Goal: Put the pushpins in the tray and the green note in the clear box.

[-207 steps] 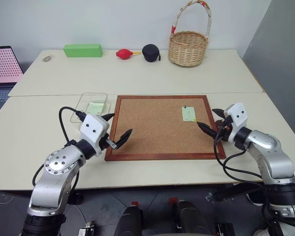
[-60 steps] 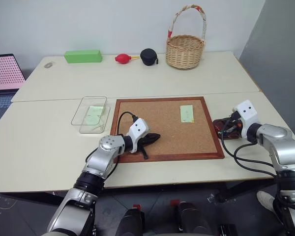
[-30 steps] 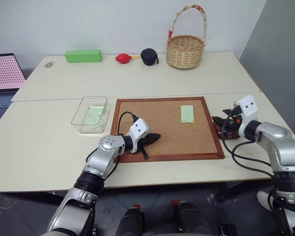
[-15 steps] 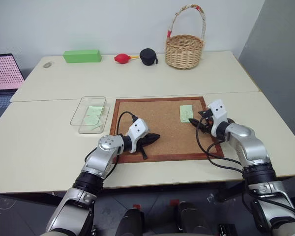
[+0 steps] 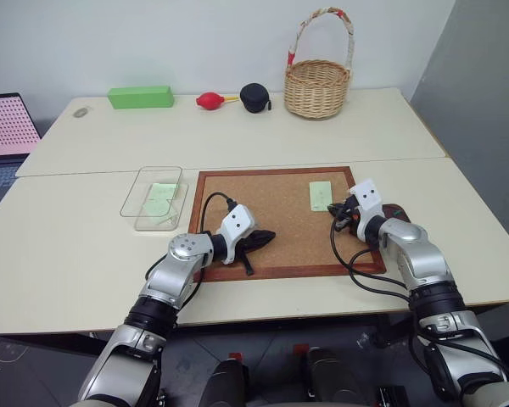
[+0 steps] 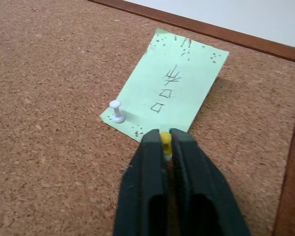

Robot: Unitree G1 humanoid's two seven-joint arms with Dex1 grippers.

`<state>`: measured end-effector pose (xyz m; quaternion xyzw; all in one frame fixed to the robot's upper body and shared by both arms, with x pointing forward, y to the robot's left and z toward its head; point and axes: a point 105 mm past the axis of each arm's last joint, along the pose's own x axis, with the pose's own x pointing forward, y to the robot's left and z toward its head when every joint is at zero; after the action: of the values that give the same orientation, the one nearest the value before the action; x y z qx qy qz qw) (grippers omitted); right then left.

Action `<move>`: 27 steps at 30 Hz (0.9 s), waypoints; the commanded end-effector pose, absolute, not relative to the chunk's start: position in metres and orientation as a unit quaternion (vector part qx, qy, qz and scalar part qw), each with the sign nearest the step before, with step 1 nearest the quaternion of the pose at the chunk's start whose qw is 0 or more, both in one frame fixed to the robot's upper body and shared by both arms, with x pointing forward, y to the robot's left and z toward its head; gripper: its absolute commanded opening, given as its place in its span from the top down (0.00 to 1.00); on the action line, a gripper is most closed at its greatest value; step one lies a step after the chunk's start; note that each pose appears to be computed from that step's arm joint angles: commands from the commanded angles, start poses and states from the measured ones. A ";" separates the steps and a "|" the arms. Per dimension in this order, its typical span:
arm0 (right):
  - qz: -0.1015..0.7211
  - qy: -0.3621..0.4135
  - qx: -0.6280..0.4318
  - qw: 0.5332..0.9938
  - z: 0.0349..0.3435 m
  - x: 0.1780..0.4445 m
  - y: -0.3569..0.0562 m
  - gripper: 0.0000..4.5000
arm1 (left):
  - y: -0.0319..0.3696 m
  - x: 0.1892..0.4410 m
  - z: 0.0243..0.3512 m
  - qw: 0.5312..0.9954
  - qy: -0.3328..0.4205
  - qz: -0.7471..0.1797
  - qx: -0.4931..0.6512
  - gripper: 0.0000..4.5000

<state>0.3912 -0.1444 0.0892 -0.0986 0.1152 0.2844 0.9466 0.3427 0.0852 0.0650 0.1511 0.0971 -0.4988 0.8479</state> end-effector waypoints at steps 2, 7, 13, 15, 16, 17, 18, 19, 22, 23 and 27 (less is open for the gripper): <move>0.299 0.070 -0.101 0.946 0.117 0.391 -0.140 0.99 | 0.111 0.334 0.022 0.847 0.192 -0.467 0.168 1.00; 0.313 0.053 -0.097 0.943 0.127 0.385 -0.135 0.99 | 0.115 0.335 0.017 0.846 0.203 -0.458 0.180 1.00; 0.310 0.036 -0.085 0.946 0.137 0.382 -0.135 0.99 | 0.116 0.335 0.015 0.844 0.209 -0.457 0.186 1.00; 0.303 0.029 -0.082 0.949 0.144 0.381 -0.140 0.99 | 0.116 0.335 0.014 0.844 0.210 -0.457 0.187 1.00; 0.298 0.026 -0.083 0.951 0.147 0.380 -0.144 0.99 | 0.116 0.335 0.014 0.843 0.210 -0.458 0.187 1.00; 0.294 0.024 -0.083 0.952 0.150 0.379 -0.149 0.99 | 0.116 0.335 0.014 0.843 0.210 -0.458 0.188 1.00; 0.289 0.024 -0.084 0.953 0.153 0.378 -0.154 0.99 | 0.116 0.334 0.014 0.843 0.211 -0.458 0.188 1.00; 0.284 0.024 -0.089 0.954 0.155 0.377 -0.160 0.99 | 0.116 0.334 0.013 0.843 0.211 -0.458 0.188 1.00; 0.253 0.042 -0.118 0.959 0.157 0.371 -0.191 0.99 | 0.115 0.334 0.012 0.841 0.212 -0.460 0.190 1.00; 0.245 0.048 -0.126 0.960 0.157 0.369 -0.198 0.99 | 0.115 0.334 0.012 0.841 0.212 -0.460 0.190 1.00; 0.193 0.107 -0.171 0.960 0.147 0.361 -0.244 0.99 | 0.114 0.334 0.011 0.838 0.212 -0.464 0.193 1.00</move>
<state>0.3639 -0.2293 0.1365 -0.1560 0.1090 0.2116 0.9586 0.3421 0.0841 0.0624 0.1698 0.1022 -0.4997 0.8433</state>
